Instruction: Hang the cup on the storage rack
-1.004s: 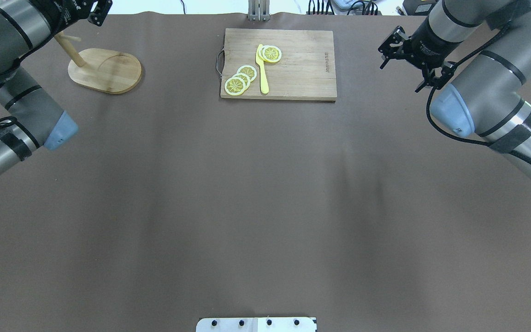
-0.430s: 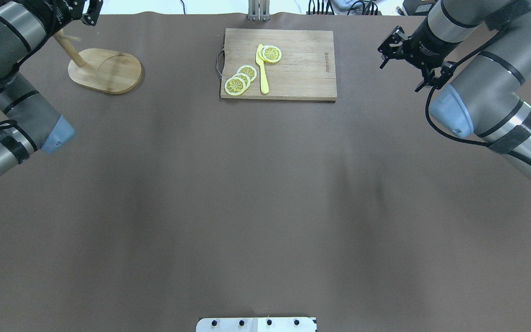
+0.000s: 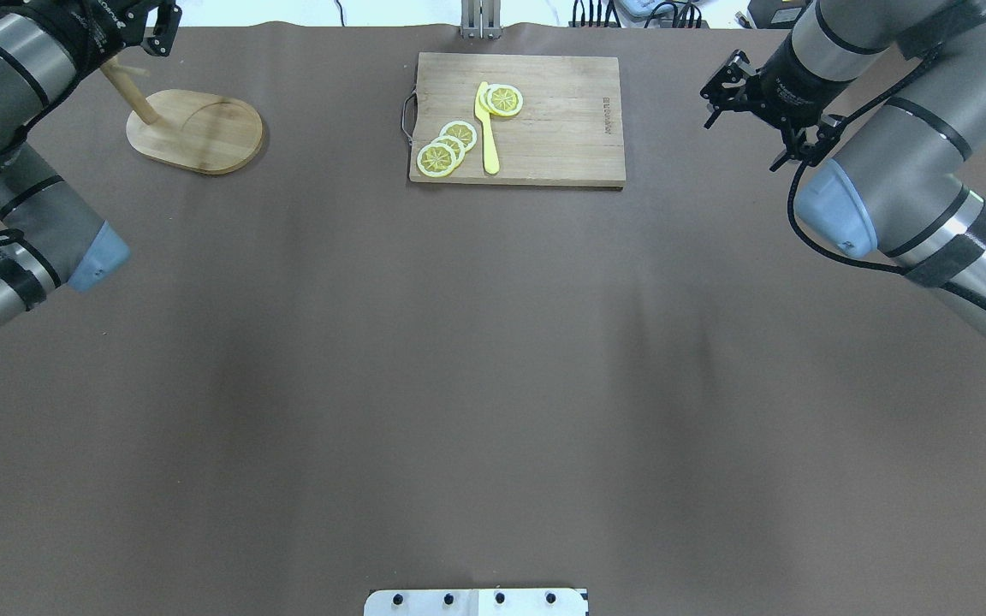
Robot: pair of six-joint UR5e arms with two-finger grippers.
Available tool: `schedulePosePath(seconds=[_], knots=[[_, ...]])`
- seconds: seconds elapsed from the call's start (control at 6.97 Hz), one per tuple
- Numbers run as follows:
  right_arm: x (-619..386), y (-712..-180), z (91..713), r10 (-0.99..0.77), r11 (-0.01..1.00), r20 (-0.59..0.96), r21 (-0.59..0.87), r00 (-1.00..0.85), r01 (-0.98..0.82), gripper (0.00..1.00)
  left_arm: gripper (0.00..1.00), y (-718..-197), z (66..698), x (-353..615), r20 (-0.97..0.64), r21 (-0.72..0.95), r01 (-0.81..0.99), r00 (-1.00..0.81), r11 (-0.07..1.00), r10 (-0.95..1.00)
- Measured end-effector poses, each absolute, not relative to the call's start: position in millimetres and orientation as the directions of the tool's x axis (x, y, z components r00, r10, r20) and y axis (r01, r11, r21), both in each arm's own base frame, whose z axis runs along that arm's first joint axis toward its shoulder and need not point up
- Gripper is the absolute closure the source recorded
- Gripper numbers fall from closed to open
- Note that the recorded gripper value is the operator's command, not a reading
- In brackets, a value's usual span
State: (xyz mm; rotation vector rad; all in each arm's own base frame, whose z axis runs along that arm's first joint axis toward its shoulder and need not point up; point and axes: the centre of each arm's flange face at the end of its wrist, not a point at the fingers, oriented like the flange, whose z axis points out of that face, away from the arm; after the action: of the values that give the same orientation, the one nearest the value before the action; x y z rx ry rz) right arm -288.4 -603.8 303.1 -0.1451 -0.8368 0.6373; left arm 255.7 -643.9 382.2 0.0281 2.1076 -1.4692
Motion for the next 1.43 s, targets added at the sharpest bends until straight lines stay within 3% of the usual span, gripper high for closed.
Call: schedulePosePath(seconds=[1.43], knots=[[-296.7,-597.7,302.2,0.567,0.812,0.648,-0.338,0.509,-0.475,0.0,1.0,-652.3,399.4,244.5,-0.444,-0.869,0.346,-0.86,0.353,-0.25]])
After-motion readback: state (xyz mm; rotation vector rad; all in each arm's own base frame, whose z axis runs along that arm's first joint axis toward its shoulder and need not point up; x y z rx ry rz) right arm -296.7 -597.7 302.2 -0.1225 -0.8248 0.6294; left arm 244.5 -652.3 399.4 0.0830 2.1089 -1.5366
